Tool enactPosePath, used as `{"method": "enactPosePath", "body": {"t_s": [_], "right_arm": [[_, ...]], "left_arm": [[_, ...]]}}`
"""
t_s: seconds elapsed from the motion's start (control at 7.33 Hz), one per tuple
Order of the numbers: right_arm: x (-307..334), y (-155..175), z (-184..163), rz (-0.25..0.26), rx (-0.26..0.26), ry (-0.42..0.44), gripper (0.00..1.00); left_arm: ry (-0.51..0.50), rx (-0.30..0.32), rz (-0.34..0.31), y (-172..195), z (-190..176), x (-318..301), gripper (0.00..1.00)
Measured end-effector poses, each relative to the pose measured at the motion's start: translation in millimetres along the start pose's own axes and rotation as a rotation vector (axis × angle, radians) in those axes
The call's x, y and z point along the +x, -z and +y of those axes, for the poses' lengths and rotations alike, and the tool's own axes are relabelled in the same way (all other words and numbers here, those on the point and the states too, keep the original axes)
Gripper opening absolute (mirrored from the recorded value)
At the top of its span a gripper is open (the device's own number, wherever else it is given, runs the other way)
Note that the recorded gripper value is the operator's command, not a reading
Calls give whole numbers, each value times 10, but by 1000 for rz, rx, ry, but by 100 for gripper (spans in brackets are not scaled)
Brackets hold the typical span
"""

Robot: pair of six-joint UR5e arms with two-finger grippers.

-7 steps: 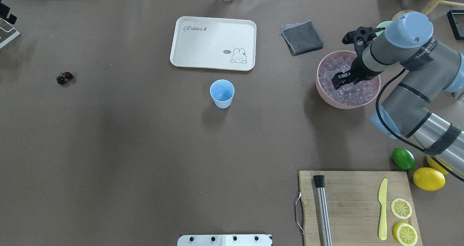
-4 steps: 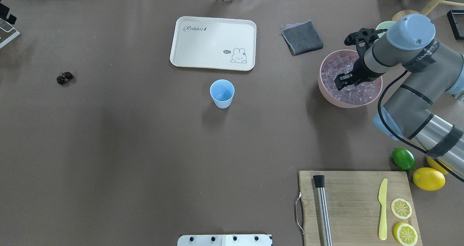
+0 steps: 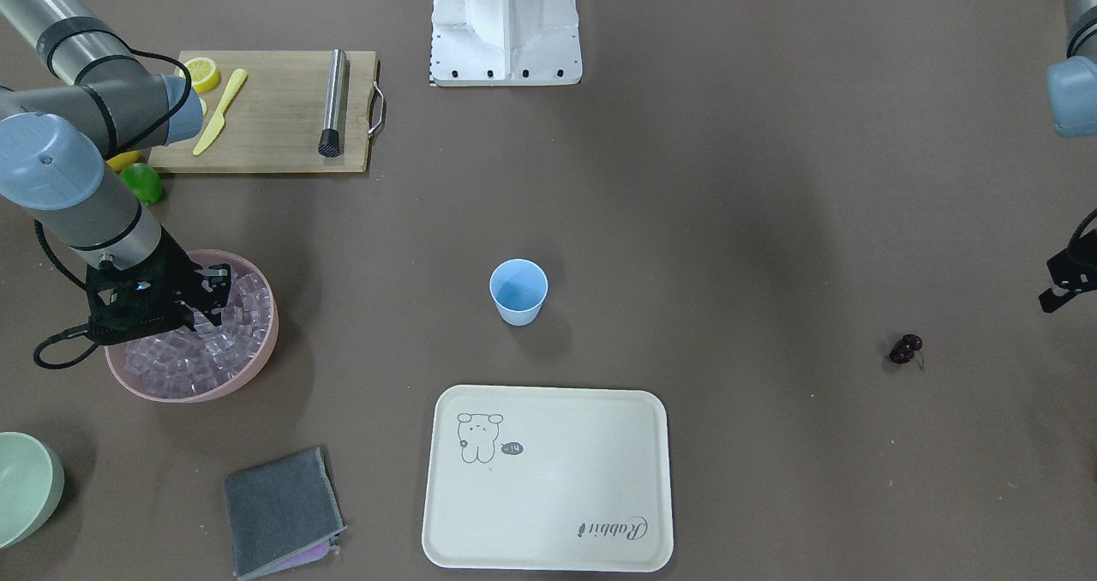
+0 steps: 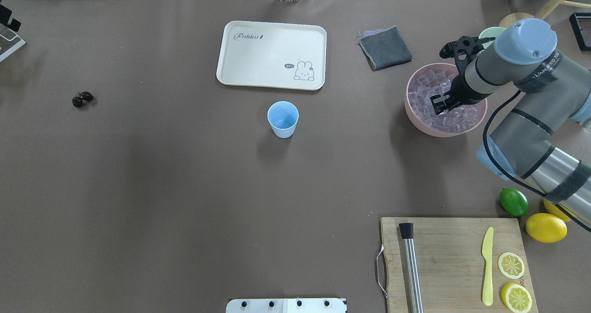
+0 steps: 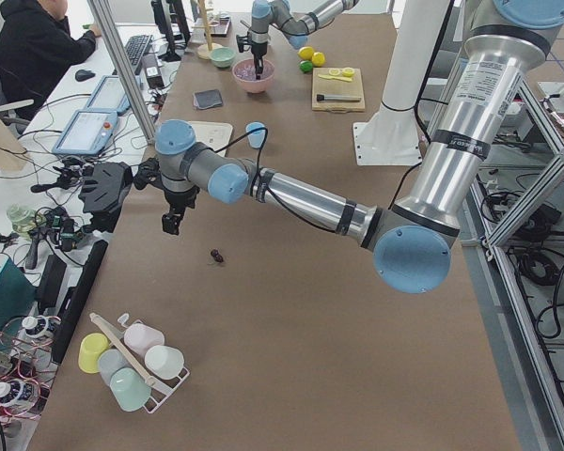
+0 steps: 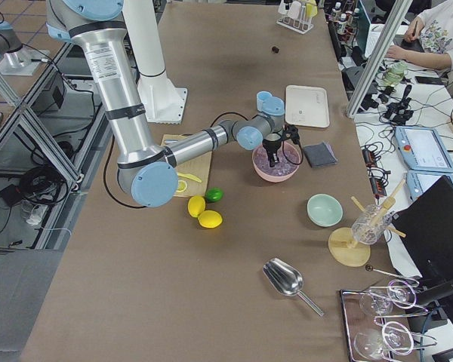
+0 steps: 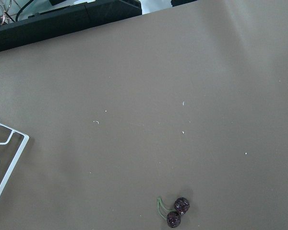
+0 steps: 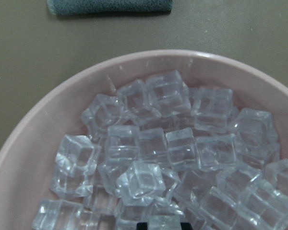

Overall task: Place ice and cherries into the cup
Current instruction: 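Carry the ice cube with the right gripper over the light-blue cup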

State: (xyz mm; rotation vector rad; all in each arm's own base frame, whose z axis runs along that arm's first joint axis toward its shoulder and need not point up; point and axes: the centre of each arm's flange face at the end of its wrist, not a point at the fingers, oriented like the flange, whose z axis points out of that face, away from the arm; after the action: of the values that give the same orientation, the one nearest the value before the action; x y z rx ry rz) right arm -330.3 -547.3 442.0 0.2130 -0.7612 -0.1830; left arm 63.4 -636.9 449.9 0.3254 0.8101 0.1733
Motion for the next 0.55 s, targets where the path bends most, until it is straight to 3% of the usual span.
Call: {"method": "enactPosePath", "body": {"t_s": [0.27,0.55], "right_arm": [[-135,261,-107,-8,0,-11,0],[-752,635,-530,-15,-12,-66,0]], "left_arm": [[0,0,0,1,-8,3,98],[1,0,0,-1,-5,0,98]]}}
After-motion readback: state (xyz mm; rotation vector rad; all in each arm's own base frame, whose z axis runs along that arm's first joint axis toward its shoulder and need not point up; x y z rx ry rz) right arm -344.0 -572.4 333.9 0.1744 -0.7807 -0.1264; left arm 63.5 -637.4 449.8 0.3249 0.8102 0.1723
